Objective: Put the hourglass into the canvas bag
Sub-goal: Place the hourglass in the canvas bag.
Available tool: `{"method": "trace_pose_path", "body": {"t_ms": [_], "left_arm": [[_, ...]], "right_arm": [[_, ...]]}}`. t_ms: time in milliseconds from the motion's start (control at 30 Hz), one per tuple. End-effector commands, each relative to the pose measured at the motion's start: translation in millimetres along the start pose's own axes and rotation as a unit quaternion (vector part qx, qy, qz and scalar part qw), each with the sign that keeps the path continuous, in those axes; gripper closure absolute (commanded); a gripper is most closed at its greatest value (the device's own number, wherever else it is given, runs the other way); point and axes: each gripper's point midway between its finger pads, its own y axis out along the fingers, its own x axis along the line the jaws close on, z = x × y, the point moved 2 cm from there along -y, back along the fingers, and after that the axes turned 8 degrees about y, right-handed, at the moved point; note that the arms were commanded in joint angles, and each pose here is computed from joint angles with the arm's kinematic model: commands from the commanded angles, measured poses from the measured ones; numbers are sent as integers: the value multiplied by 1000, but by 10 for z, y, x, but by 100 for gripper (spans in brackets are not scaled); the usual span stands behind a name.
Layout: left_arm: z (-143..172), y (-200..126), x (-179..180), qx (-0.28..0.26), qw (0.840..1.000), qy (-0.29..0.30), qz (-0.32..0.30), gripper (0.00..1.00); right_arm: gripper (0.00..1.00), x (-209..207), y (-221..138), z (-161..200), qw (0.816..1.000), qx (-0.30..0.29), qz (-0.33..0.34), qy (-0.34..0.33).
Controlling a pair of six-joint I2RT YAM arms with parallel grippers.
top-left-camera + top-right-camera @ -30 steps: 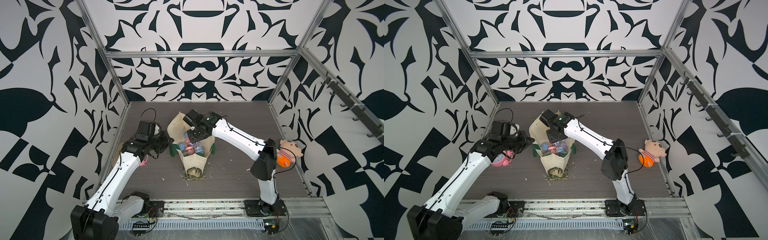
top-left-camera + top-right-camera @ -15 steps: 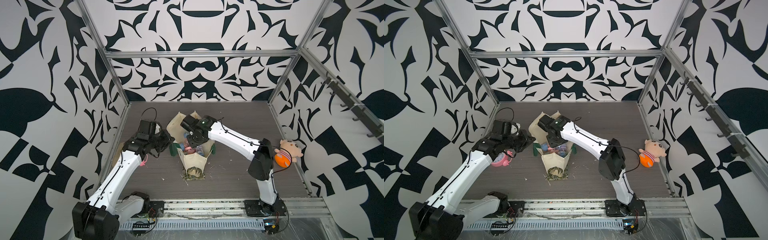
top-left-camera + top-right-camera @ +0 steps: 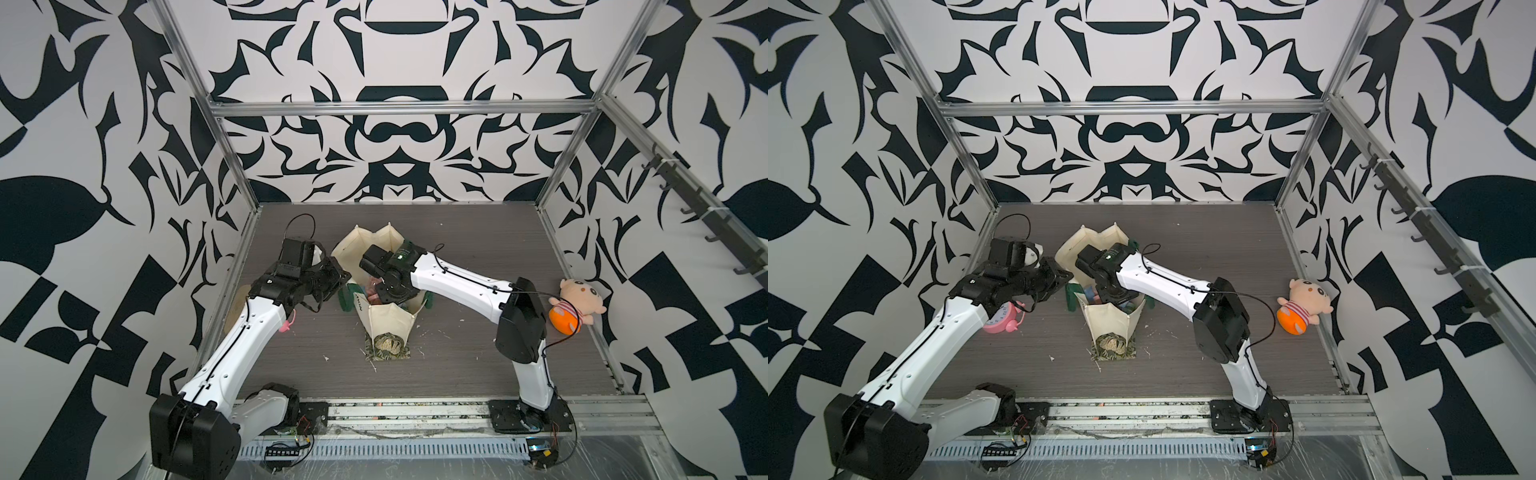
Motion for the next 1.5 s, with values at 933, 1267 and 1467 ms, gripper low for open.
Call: {"method": "trace_pose_path", "body": {"t_ms": [933,1267,1467], "left_arm": [[55,44,61,7,1000,27,3,88],[18,15,-6,9,999,32,4,88],[7,-48,-59,5,999,39,8,78]], "right_arm": [[38,-50,-1061,-248,992,-118,-26,22],[35,-353,-1588,-309,975,-207,-34,68],[34,-795,-1767,-139,946,-290,-49,137]]}}
